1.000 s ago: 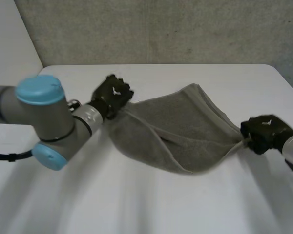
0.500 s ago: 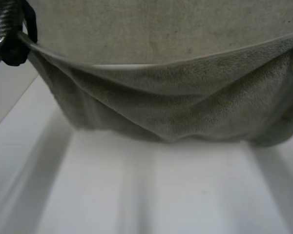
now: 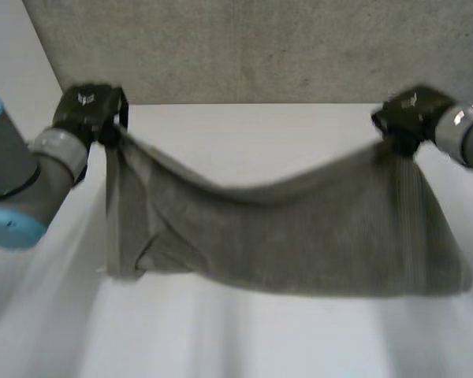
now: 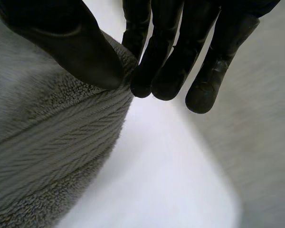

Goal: Fold the towel.

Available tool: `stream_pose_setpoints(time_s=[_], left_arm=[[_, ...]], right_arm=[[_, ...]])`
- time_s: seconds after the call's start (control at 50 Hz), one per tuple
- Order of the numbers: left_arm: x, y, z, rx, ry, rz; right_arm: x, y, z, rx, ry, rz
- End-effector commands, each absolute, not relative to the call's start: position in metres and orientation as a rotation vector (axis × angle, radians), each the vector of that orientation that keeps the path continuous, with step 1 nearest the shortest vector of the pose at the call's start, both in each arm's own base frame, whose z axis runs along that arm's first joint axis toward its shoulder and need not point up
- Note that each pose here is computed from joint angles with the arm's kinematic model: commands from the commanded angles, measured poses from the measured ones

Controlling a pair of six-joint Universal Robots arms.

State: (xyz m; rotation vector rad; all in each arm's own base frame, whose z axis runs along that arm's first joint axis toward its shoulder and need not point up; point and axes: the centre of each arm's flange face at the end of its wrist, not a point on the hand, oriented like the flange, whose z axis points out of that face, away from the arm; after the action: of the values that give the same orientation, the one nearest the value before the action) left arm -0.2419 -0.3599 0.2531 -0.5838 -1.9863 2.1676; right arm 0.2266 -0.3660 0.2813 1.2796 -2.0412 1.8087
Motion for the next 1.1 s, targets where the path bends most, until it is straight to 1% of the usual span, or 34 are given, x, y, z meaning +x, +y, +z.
stream_pose_setpoints(time_s=[0.02, 0.04, 0.06, 0.08, 0.1, 0.12, 0.14, 0.18, 0.2, 0.22, 0.24, 0.28, 0.3, 0.34, 0.36, 0.38, 0.4, 0.42, 0.44, 0.46, 0.5, 0.52, 0.56, 0.58, 0.6, 0.62, 0.64, 0.68, 0.8, 0.84, 1.0, 1.1], left_arm=[[-0.247, -0.390, 0.345, -0.360, -1.563, 2.575], [-0.245, -0.390, 0.364, -0.287, -1.423, 2.653], [-0.241, -0.385, 0.386, -0.223, -1.294, 2.711], [-0.241, -0.385, 0.386, -0.222, -1.293, 2.711], [-0.239, -0.378, 0.401, -0.185, -1.206, 2.735], [-0.238, -0.375, 0.401, -0.180, -1.203, 2.722], [-0.238, -0.375, 0.401, -0.180, -1.203, 2.722], [-0.234, -0.376, 0.396, -0.178, -1.238, 2.708], [-0.232, -0.377, 0.387, -0.185, -1.283, 2.688], [-0.232, -0.378, 0.374, -0.195, -1.345, 2.661], [-0.232, -0.378, 0.374, -0.195, -1.346, 2.661], [-0.231, -0.377, 0.339, -0.229, -1.504, 2.580], [-0.231, -0.377, 0.339, -0.229, -1.505, 2.580], [-0.231, -0.370, 0.295, -0.297, -1.664, 2.467], [-0.231, -0.370, 0.295, -0.297, -1.665, 2.466], [-0.232, -0.364, 0.273, -0.341, -1.731, 2.398], [-0.232, -0.364, 0.272, -0.342, -1.732, 2.397], [-0.231, -0.359, 0.250, -0.379, -1.798, 2.329], [-0.230, -0.355, 0.228, -0.418, -1.860, 2.262], [-0.230, -0.355, 0.228, -0.418, -1.860, 2.262], [-0.226, -0.347, 0.189, -0.455, -1.969, 2.154], [-0.226, -0.347, 0.189, -0.455, -1.969, 2.153], [-0.218, -0.345, 0.161, -0.460, -2.068, 2.088], [-0.218, -0.345, 0.161, -0.460, -2.068, 2.088], [-0.212, -0.345, 0.151, -0.465, -2.114, 2.067], [-0.212, -0.345, 0.150, -0.466, -2.115, 2.067], [-0.209, -0.345, 0.143, -0.483, -2.150, 2.052], [-0.206, -0.346, 0.140, -0.497, -2.168, 2.061], [-0.196, -0.352, 0.144, -0.490, -2.190, 2.099], [-0.191, -0.354, 0.151, -0.473, -2.179, 2.128], [-0.184, -0.355, 0.161, -0.446, -2.165, 2.169], [-0.179, -0.356, 0.162, -0.412, -2.167, 2.168]], right_arm=[[0.242, -0.391, 0.374, 0.848, -1.383, 2.484], [0.240, -0.373, 0.406, 0.760, -1.247, 2.619], [0.235, -0.356, 0.425, 0.718, -1.193, 2.695], [0.235, -0.356, 0.425, 0.718, -1.192, 2.696], [0.232, -0.347, 0.429, 0.713, -1.218, 2.726], [0.231, -0.349, 0.420, 0.743, -1.297, 2.711], [0.231, -0.349, 0.420, 0.743, -1.297, 2.711], [0.228, -0.352, 0.388, 0.856, -1.556, 2.592], [0.228, -0.352, 0.388, 0.857, -1.558, 2.591], [0.230, -0.350, 0.369, 0.928, -1.700, 2.515], [0.230, -0.350, 0.369, 0.928, -1.702, 2.515], [0.231, -0.344, 0.335, 1.043, -1.942, 2.344], [0.231, -0.344, 0.335, 1.044, -1.943, 2.343], [0.231, -0.337, 0.302, 1.139, -2.077, 2.166], [0.231, -0.336, 0.302, 1.139, -2.078, 2.165], [0.232, -0.332, 0.286, 1.187, -2.113, 2.092], [0.231, -0.329, 0.270, 1.228, -2.136, 2.028], [0.231, -0.329, 0.270, 1.229, -2.137, 2.027], [0.230, -0.324, 0.255, 1.263, -2.168, 1.964], [0.230, -0.324, 0.254, 1.263, -2.168, 1.963], [0.229, -0.319, 0.221, 1.306, -2.252, 1.857], [0.229, -0.319, 0.220, 1.306, -2.253, 1.857], [0.228, -0.316, 0.183, 1.324, -2.343, 1.762], [0.228, -0.316, 0.183, 1.324, -2.344, 1.762], [0.227, -0.314, 0.167, 1.330, -2.381, 1.721], [0.227, -0.312, 0.156, 1.333, -2.403, 1.692], [0.227, -0.312, 0.156, 1.333, -2.404, 1.692], [0.226, -0.309, 0.140, 1.339, -2.430, 1.656], [0.223, -0.310, 0.137, 1.312, -2.431, 1.663], [0.221, -0.311, 0.140, 1.293, -2.418, 1.677], [0.218, -0.310, 0.149, 1.267, -2.390, 1.693], [0.210, -0.314, 0.146, 1.246, -2.398, 1.672]])
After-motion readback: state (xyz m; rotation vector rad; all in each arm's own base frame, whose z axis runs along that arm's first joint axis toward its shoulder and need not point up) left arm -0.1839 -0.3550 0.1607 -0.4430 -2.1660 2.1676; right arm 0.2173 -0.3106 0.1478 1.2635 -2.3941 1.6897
